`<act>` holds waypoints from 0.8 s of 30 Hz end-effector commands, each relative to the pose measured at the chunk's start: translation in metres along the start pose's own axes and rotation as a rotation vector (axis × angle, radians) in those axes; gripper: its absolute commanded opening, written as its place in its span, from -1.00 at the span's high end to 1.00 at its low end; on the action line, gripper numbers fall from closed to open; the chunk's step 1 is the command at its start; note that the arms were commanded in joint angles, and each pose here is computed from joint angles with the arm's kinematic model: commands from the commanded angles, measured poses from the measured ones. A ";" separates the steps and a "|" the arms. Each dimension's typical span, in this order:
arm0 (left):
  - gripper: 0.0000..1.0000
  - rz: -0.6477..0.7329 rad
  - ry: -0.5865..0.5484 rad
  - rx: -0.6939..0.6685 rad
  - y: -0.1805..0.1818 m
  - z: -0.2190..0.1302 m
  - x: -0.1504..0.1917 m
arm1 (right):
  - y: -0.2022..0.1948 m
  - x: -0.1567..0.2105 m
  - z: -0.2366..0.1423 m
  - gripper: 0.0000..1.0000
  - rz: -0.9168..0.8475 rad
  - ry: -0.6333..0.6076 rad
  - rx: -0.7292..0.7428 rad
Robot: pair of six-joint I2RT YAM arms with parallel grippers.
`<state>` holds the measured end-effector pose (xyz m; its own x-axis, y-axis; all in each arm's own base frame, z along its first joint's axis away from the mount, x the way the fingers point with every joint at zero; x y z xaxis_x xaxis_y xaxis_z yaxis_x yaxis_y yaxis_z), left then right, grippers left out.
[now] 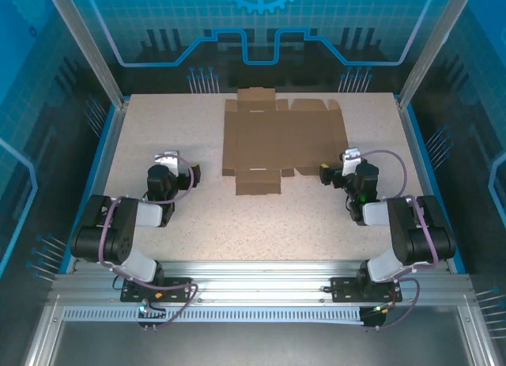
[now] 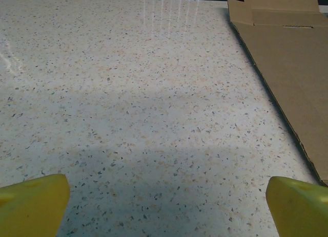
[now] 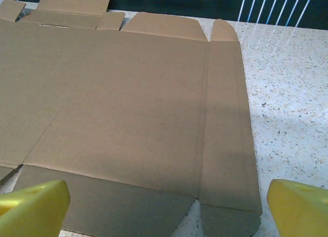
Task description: Fold the paper box
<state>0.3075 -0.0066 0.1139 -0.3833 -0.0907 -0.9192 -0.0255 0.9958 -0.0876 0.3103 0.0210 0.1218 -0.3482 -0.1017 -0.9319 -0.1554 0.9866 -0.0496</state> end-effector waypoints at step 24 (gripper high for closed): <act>-0.99 0.001 -0.054 0.017 0.000 0.001 -0.013 | 0.001 -0.008 0.002 -1.00 -0.015 -0.026 -0.008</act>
<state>0.3075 -0.0066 0.1139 -0.3833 -0.0907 -0.9192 -0.0255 0.9958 -0.0876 0.3104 0.0209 0.1219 -0.3482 -0.1017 -0.9319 -0.1550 0.9867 -0.0497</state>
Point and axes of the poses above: each hand's point on the last joint's axis, 136 mm out from that joint toward the fingers, its own z axis out along the fingers, its own y axis along the line the jaws close on, x = y × z, the point moved 9 cm from there along -z, back along the fingers, and after that the axes turned 1 degree about -z, right-handed, at the moved point
